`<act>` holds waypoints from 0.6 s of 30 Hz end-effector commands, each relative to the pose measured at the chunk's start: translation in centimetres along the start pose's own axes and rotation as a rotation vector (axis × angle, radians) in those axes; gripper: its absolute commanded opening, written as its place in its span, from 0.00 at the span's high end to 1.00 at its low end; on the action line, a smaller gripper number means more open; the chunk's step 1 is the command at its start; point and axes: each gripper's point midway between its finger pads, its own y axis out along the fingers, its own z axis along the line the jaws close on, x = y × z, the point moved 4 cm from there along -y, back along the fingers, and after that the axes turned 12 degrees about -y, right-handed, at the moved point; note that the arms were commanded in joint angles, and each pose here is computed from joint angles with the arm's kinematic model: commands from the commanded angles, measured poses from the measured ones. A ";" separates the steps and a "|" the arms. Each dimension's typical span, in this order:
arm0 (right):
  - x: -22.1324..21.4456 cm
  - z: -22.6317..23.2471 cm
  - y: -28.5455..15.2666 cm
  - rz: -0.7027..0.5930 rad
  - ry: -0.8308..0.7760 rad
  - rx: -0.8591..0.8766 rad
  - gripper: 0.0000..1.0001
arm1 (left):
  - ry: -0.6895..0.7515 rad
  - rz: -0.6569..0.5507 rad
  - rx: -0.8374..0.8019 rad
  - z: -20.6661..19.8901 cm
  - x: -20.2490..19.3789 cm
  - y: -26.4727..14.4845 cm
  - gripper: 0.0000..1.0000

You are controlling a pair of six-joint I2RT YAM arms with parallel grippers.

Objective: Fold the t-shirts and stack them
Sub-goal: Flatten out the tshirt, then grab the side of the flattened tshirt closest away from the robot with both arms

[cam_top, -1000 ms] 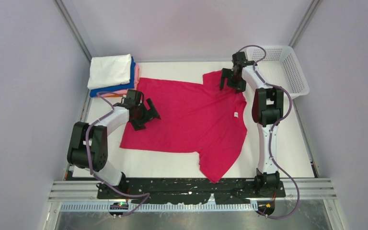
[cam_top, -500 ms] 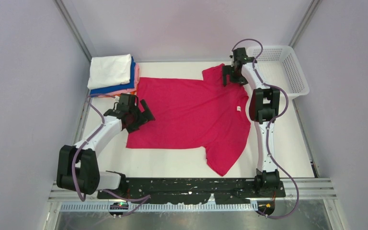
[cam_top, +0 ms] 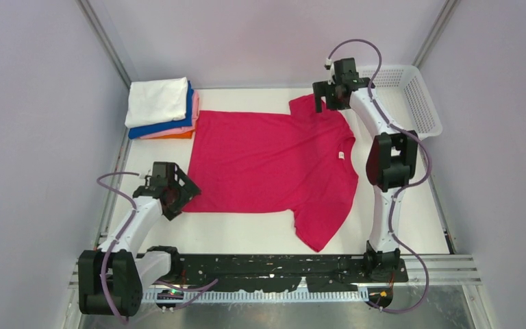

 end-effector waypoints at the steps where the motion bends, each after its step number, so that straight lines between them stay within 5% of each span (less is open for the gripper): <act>1: 4.7 1.6 -8.2 -0.238 -0.046 -0.067 0.05 | -0.077 -0.069 0.080 1.5 0.7 0.2 0.10; 12: 0.2 4.9 -14.8 -0.337 0.102 -0.084 0.05 | -0.130 -0.133 0.159 2.7 1.2 1.8 0.53; 18: -3.3 4.7 -16.9 -0.315 0.164 -0.123 0.05 | -0.126 -0.077 0.188 2.7 0.6 3.3 0.64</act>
